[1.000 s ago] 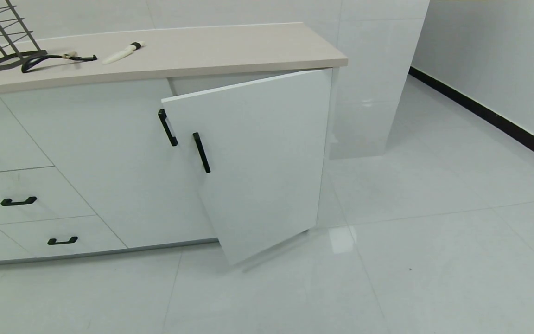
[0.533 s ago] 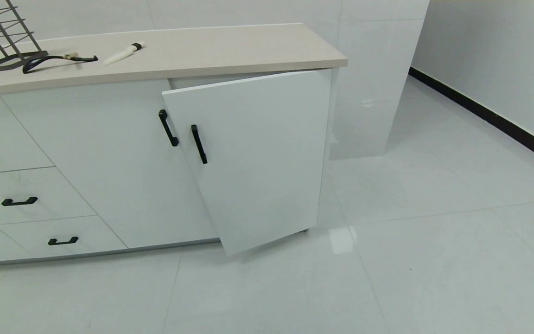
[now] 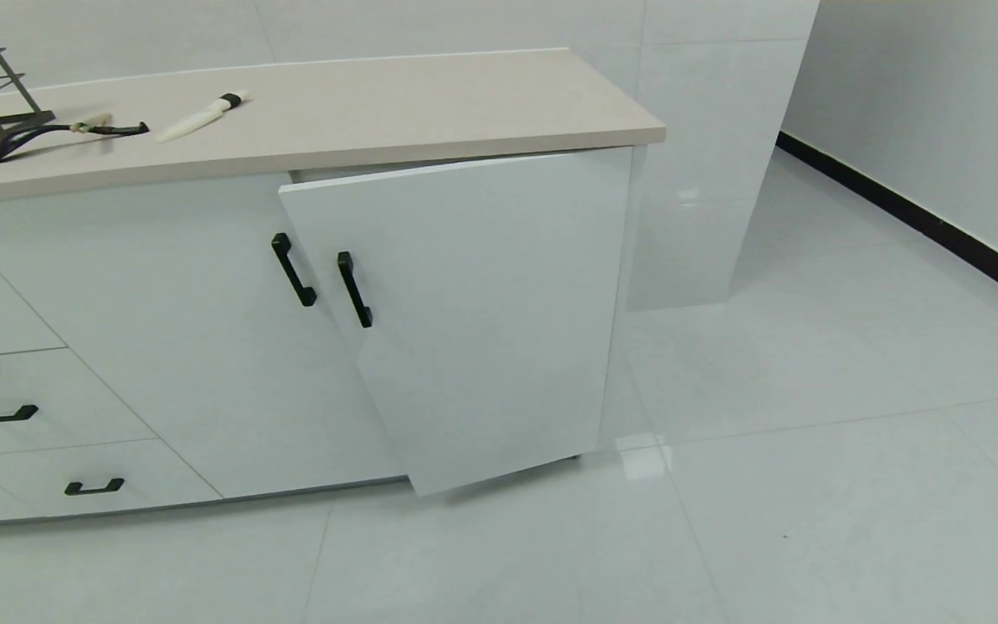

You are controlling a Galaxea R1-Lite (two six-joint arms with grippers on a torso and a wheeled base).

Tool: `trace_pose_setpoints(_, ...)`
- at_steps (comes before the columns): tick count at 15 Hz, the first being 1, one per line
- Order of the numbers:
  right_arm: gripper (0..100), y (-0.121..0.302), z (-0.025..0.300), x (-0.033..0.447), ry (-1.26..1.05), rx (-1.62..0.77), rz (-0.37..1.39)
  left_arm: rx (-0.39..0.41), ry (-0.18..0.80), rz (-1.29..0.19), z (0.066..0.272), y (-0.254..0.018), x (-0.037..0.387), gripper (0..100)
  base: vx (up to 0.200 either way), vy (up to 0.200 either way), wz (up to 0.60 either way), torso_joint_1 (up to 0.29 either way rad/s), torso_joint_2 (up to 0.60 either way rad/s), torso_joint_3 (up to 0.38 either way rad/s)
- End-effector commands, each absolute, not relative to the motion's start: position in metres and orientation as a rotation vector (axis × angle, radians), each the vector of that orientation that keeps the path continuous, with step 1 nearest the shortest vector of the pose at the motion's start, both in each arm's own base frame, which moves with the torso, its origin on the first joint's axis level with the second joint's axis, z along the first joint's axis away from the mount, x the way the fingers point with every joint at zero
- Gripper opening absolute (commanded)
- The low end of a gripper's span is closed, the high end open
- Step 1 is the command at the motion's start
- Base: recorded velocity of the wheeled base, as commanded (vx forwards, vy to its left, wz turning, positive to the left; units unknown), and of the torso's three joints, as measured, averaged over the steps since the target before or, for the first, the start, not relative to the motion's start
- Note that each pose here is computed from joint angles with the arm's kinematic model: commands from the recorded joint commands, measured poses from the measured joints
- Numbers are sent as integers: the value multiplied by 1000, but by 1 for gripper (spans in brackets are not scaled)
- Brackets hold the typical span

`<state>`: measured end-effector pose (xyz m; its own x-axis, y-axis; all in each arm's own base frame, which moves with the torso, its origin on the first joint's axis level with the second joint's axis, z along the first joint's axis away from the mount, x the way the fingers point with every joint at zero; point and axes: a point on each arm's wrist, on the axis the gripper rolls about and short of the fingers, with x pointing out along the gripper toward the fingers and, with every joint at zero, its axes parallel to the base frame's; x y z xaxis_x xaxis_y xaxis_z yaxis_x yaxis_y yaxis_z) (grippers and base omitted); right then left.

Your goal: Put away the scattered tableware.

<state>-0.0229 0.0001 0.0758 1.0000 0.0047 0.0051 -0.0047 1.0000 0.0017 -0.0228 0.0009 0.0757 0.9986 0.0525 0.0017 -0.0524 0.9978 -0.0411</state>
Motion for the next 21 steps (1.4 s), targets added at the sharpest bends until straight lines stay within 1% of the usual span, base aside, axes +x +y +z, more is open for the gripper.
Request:
trace_pose_setpoints(1, 0, 0, 76, -23, -2, 3, 5, -40, -3, 54, 76, 1, -23, 100, 0, 200, 0, 12, 7, -2)
trace_pose_setpoints(3, 0, 0, 76, -23, -2, 3, 5, -9, 0, 54, 75, 1, -23, 100, 0, 200, 0, 7, 7, 2)
trace_pose_setpoints(7, 0, 0, 76, -23, -2, 3, 3, -28, -1, 55, 75, 1, -23, 100, 0, 200, 0, 1, 2, 2)
trace_pose_setpoints(12, 0, 0, 76, -23, -2, 3, 3, -26, -2, 55, 76, 1, -23, 100, 0, 200, 0, 4, 0, 5)
trace_pose_setpoints(17, 0, 0, 76, -23, 2, 2, 3, -26, -1, 55, 75, 1, -23, 100, 0, 200, 600, 2, 4, 0)
trace_pose_setpoints(21, 0, 0, 76, -23, 0, 2, 3, -28, -1, 55, 75, 1, -23, 100, 0, 0, 600, 2, 0, 1)
